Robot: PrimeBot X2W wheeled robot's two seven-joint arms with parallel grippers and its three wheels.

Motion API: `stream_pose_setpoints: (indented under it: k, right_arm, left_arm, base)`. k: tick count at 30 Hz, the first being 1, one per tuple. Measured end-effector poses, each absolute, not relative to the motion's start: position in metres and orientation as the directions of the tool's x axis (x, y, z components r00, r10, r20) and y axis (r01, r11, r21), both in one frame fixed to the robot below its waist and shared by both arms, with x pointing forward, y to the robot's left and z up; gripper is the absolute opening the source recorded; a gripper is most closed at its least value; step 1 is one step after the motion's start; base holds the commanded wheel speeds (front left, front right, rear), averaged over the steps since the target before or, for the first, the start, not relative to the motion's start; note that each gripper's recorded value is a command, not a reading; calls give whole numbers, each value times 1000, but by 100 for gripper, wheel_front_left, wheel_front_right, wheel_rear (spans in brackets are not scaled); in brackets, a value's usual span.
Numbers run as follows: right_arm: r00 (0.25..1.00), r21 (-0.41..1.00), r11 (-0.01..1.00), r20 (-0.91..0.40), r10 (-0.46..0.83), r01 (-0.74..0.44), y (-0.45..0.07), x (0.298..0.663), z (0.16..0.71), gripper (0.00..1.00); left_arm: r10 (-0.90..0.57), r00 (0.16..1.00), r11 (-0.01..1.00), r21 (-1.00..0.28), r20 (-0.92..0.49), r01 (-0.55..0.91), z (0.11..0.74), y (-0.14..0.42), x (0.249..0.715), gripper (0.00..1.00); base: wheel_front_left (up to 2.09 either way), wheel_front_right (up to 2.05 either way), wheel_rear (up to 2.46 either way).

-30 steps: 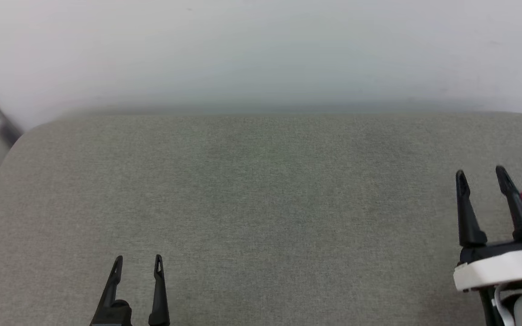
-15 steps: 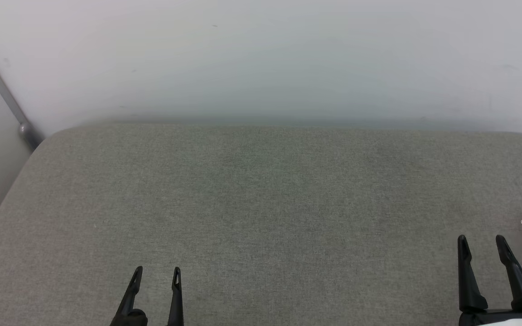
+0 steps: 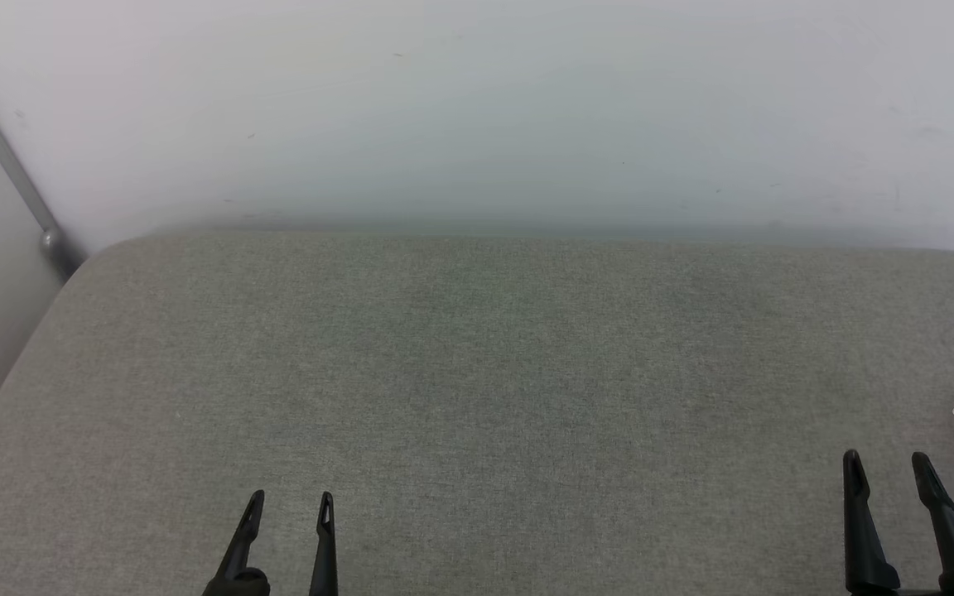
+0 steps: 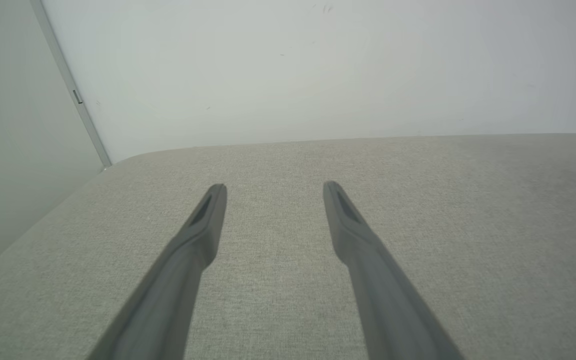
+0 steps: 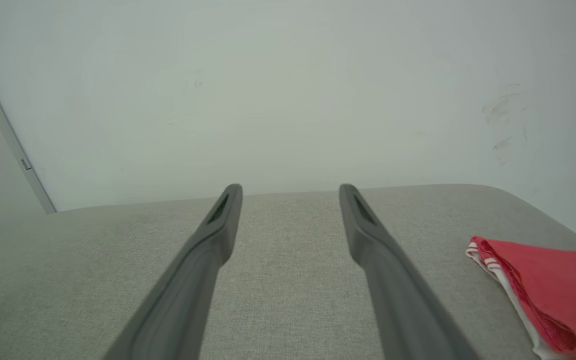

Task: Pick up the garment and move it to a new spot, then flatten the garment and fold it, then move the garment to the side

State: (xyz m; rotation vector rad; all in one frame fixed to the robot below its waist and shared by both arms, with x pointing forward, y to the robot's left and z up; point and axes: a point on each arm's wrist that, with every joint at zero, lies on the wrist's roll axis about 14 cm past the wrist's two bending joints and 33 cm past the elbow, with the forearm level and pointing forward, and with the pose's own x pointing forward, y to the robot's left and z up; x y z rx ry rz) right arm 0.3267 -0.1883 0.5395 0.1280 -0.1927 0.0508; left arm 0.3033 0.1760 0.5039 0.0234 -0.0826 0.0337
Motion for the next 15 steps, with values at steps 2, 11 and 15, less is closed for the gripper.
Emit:
stream_pose_setpoints:
  k: [2,11,15]
  right_arm:
    - [981,123,990,190,38,-62,-188,325,538,100]
    - [984,129,990,176,37,-60,-188,324,533,0]
    - [991,138,989,133,35,-53,-189,323,520,0]
  left_arm:
    - [31,996,999,21,82,-33,504,176,303,100]
    - [32,997,999,18,70,-34,500,176,302,0]
    - [33,999,999,15,26,-33,487,176,300,0]
  base:
    - [0,0,0]
    - [0,0,0]
    - [0,0,0]
